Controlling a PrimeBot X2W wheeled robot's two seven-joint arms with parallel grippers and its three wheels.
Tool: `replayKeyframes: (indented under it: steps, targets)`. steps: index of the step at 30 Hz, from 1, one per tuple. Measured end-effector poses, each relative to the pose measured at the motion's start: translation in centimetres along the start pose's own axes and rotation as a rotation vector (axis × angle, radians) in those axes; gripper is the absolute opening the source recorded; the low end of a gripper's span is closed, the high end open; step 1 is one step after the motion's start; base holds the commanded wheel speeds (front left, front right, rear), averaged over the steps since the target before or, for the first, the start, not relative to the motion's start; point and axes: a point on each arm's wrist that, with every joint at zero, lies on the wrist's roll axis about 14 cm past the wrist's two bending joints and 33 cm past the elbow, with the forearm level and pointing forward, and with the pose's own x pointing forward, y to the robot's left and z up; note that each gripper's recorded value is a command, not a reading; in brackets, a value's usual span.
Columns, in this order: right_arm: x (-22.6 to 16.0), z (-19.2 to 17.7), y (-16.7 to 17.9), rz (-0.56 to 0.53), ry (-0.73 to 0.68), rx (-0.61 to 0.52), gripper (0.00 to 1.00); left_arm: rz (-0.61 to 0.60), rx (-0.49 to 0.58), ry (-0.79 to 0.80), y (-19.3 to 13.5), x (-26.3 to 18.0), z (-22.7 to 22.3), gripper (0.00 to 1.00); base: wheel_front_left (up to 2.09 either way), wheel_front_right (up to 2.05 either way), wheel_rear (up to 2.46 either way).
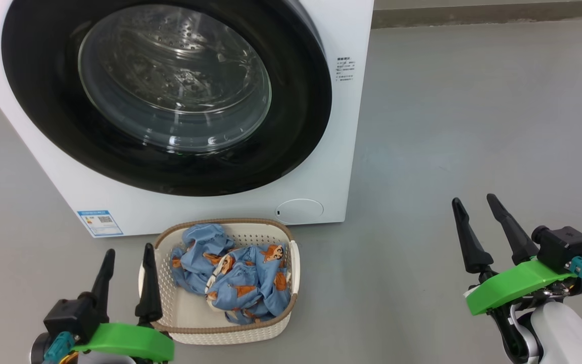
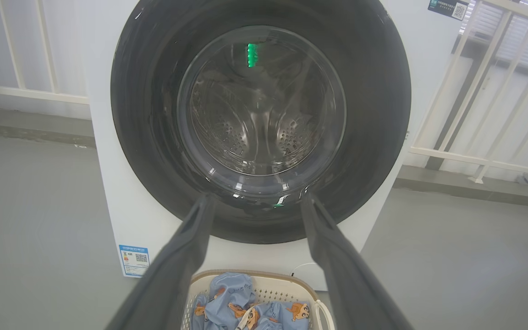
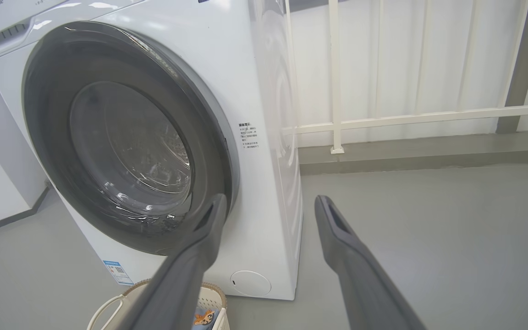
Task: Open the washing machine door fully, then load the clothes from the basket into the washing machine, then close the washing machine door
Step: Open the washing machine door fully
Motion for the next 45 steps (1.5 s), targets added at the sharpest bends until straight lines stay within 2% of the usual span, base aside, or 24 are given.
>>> replayKeyframes:
  steps: [14,15,17,18,25,38,45]
  targets:
    - [1.9,0.9,-0.7,-0.001,-0.022,-0.016,1.0,0.021,0.001,0.005,0.7,0.1,-0.3,1.0,0.0,0.0,0.0]
    - [2.1,1.0,-0.7,0.0,-0.024,-0.015,0.77,0.023,0.001,0.007,0.7,0.2,-0.4,1.0,0.0,0.0,0.0]
    - [2.5,1.1,-0.8,-0.001,-0.028,-0.007,0.2,0.026,0.001,0.009,0.9,0.3,-0.5,1.0,0.0,0.0,0.0]
    - [2.8,1.2,-0.8,0.0,-0.031,0.0,0.0,0.027,0.001,0.009,0.9,0.3,-0.4,1.0,0.0,0.0,0.0]
    - [4.5,1.9,-1.3,-0.003,-0.053,0.037,0.0,0.039,0.003,0.005,1.5,0.8,-0.4,1.0,0.0,0.0,0.0]
    - [8.6,2.7,-3.3,-0.048,-0.086,0.275,0.0,0.076,0.009,0.021,3.0,1.0,-0.9,1.0,0.0,0.0,0.0]
    - [11.5,2.6,-3.9,-0.053,-0.059,0.41,0.0,0.092,0.009,0.026,3.7,1.3,-1.2,1.0,0.0,0.0,0.0]
